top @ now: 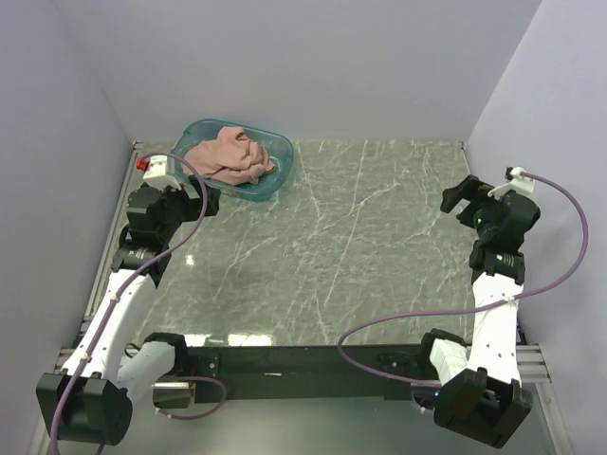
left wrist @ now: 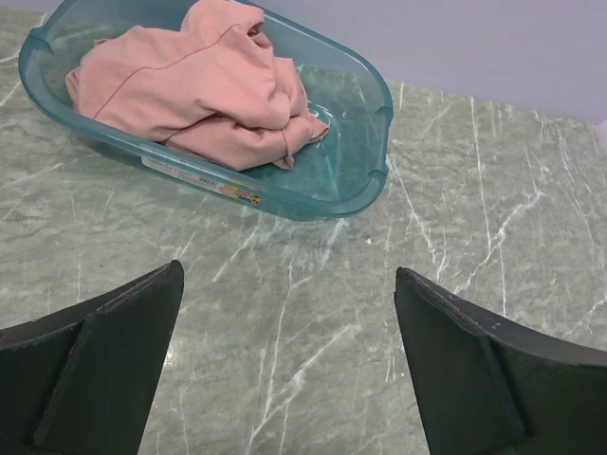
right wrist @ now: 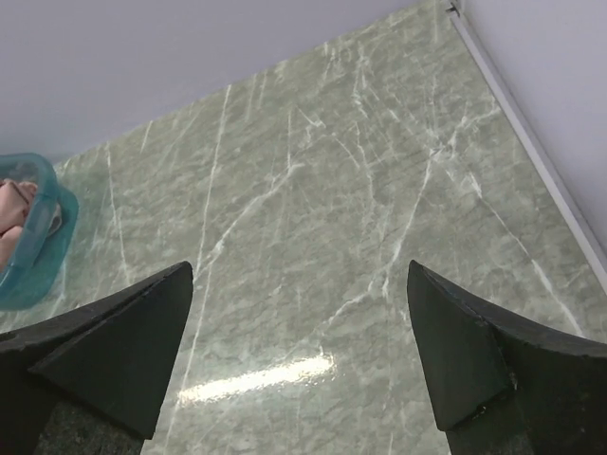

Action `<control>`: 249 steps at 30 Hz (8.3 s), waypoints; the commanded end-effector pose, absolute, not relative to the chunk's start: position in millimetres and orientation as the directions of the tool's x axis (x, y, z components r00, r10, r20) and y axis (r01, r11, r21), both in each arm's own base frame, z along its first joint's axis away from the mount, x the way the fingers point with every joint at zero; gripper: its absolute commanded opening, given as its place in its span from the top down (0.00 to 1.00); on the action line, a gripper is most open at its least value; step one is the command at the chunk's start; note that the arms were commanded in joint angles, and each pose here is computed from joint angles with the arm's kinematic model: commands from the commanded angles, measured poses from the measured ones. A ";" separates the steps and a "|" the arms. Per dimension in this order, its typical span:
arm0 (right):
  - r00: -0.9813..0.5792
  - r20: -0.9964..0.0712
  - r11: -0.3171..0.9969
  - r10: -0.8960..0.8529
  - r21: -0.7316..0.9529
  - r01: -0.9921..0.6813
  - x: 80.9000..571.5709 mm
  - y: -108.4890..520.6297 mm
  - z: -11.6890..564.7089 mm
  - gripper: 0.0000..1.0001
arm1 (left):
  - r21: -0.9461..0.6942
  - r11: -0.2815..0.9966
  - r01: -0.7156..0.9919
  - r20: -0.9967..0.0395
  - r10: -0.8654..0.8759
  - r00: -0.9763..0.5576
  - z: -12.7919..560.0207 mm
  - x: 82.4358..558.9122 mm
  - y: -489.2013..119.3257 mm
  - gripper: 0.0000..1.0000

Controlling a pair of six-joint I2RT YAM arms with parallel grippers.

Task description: Fold and stack the t-shirts

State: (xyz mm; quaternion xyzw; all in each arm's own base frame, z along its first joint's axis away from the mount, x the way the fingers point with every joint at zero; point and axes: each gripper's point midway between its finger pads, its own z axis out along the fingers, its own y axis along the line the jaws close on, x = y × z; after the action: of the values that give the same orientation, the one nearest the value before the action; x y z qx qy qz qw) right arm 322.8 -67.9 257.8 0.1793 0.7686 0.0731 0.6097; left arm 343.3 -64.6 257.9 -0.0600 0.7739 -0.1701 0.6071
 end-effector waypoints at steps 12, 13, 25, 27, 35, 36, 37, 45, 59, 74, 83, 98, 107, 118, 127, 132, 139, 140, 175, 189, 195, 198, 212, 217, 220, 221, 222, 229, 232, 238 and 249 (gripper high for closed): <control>-0.225 -0.943 0.671 -0.245 0.002 -0.741 283.6 94.4 238.4 0.00 | -0.396 0.899 0.187 -0.894 -0.330 -0.304 258.3 364.4 -65.5 0.01; -0.243 -0.939 0.688 -0.241 0.011 -0.726 284.9 91.6 234.2 0.00 | -0.446 0.879 0.172 -0.875 -0.387 -0.292 263.3 371.3 -60.0 0.01; -0.267 -0.941 0.717 -0.206 0.040 -0.696 286.4 89.6 233.2 0.00 | -0.713 0.658 -0.243 -0.527 -0.731 -0.433 193.0 524.2 -0.6 0.20; -0.266 -0.942 0.719 -0.205 0.039 -0.693 287.0 89.0 233.6 0.00 | -0.706 0.673 -0.222 -0.549 -0.717 -0.428 207.0 543.9 -10.4 0.21; -0.275 -0.939 0.720 -0.206 0.045 -0.692 288.7 88.6 229.2 0.00 | -0.487 0.827 -0.280 -0.632 -0.555 -0.541 166.5 589.2 -36.2 0.25; -0.277 -0.938 0.720 -0.207 0.046 -0.693 288.7 88.5 228.2 0.00 | -0.425 0.857 -0.292 -0.643 -0.513 -0.569 156.2 586.5 -40.9 0.25; -0.280 -0.938 0.720 -0.206 0.048 -0.693 288.3 88.6 227.7 0.00 | -0.384 0.869 -0.312 -0.634 -0.494 -0.595 138.1 587.2 -40.7 0.25; -0.286 -0.937 0.717 -0.199 0.059 -0.694 288.9 89.3 225.9 0.00 | -0.257 0.917 -0.304 -0.685 -0.395 -0.612 127.4 598.9 -50.2 0.25; -0.282 -0.940 0.717 -0.194 0.060 -0.694 287.9 88.2 227.1 0.00 | -0.397 0.910 -0.120 -0.732 -0.393 -0.557 164.1 619.2 -83.4 0.98; -0.278 -0.943 0.750 -0.185 0.047 -0.660 290.6 74.6 229.7 0.00 | -0.300 0.646 0.702 -0.914 -0.406 -0.016 498.8 390.6 -183.3 1.00; -0.274 -0.950 0.790 -0.153 0.048 -0.611 291.9 55.5 235.6 0.00 | -0.249 0.496 0.832 -0.910 -0.413 -0.026 528.2 300.6 -212.1 1.00; -0.283 -0.948 0.808 -0.144 0.052 -0.586 294.1 45.8 230.7 0.00 | -0.325 0.239 0.915 -0.937 -0.211 -0.278 434.9 223.7 -282.7 1.00; -0.281 -0.948 0.812 -0.149 0.045 -0.582 294.1 44.2 230.3 0.00 | -0.351 0.221 0.910 -0.931 -0.184 -0.314 417.2 214.0 -295.8 0.99; -0.286 -0.946 0.812 -0.151 0.046 -0.582 294.0 42.3 227.1 0.00 | -0.367 0.639 0.676 -0.841 0.083 -0.535 243.7 267.8 -283.7 0.37; -0.308 -0.937 0.737 -0.167 0.089 -0.670 284.7 58.5 212.4 0.00 | -0.134 0.894 0.429 -0.925 0.042 -0.377 255.3 299.0 -205.7 0.01; -0.310 -0.930 0.675 -0.197 0.101 -0.731 278.4 75.7 202.4 0.00 | -0.127 0.921 0.367 -0.907 0.041 -0.419 231.0 296.1 -184.7 0.01; -0.310 -0.919 0.603 -0.244 0.106 -0.791 269.8 92.8 188.0 0.00 | -0.051 0.884 0.464 -0.846 0.208 -0.490 183.4 284.8 -189.2 0.11; -0.309 -0.918 0.598 -0.248 0.106 -0.795 268.8 93.8 186.3 0.00 | -0.033 0.877 0.480 -0.829 0.244 -0.503 172.7 283.5 -188.5 0.14; -0.321 -0.882 0.545 -0.344 0.092 -0.834 266.2 106.7 157.6 0.01 | 0.163 0.896 0.412 -0.898 0.308 -0.314 236.1 373.5 -184.0 0.14; -0.299 -0.893 0.542 -0.336 0.077 -0.837 264.8 108.2 167.1 0.01 | -0.144 0.929 0.341 -0.855 0.056 -0.515 226.9 563.9 -222.7 0.18; -0.304 -0.891 0.539 -0.337 0.083 -0.838 265.0 108.4 165.0 0.01 | -0.087 0.922 0.378 -0.855 0.125 -0.503 185.4 578.7 -227.4 0.21; -0.312 -0.887 0.537 -0.339 0.090 -0.839 265.0 108.6 163.1 0.01 | -0.079 0.911 0.405 -0.842 0.156 -0.517 168.6 576.5 -234.3 0.21; -0.319 -0.885 0.539 -0.339 0.095 -0.837 264.4 108.0 162.0 0.01 | -0.029 0.907 0.419 -0.800 0.230 -0.554 116.1 577.0 -256.8 0.31; -0.311 -0.887 0.535 -0.342 0.089 -0.840 264.1 108.5 163.6 0.01 | 0.037 0.897 0.441 -0.780 0.302 -0.548 97.7 576.9 -258.3 0.40; -0.309 -0.887 0.536 -0.343 0.086 -0.840 263.8 108.3 163.6 0.01 | 0.080 0.871 0.485 -0.766 0.365 -0.529 93.5 569.3 -261.7 0.56; -0.308 -0.887 0.536 -0.343 0.084 -0.840 263.8 108.3 164.3 0.01 | 0.110 0.874 0.474 -0.760 0.381 -0.526 93.4 569.0 -257.2 0.60; -0.309 -0.887 0.535 -0.343 0.086 -0.841 263.8 108.5 164.1 0.01 | 0.141 0.863 0.485 -0.757 0.410 -0.510 96.1 564.3 -256.2 0.63; -0.300 -0.890 0.528 -0.342 0.082 -0.845 262.0 109.5 166.4 0.01 | 0.249 0.827 0.504 -0.709 0.510 -0.488 98.3 517.6 -220.9 0.79; -0.297 -0.892 0.525 -0.342 0.080 -0.847 261.7 109.8 167.0 0.01 | 0.302 0.778 0.551 -0.651 0.591 -0.476 90.4 482.2 -193.9 0.85; -0.296 -0.894 0.513 -0.336 0.089 -0.854 260.1 112.8 167.5 0.01 | 0.364 0.695 0.620 -0.551 0.697 -0.458 77.7 418.2 -132.4 0.85; -0.285 -0.896 0.506 -0.340 0.081 -0.859 257.9 115.1 169.8 0.01 | 0.449 0.720 0.529 -0.548 0.690 -0.473 84.9 401.1 -80.1 0.27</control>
State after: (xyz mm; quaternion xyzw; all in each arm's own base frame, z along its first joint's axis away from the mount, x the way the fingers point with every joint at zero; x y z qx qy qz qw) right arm 256.1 111.6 153.3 -0.3838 0.7653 0.2983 0.4218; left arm 383.3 -81.9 54.7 0.3736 0.8666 0.0942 0.3171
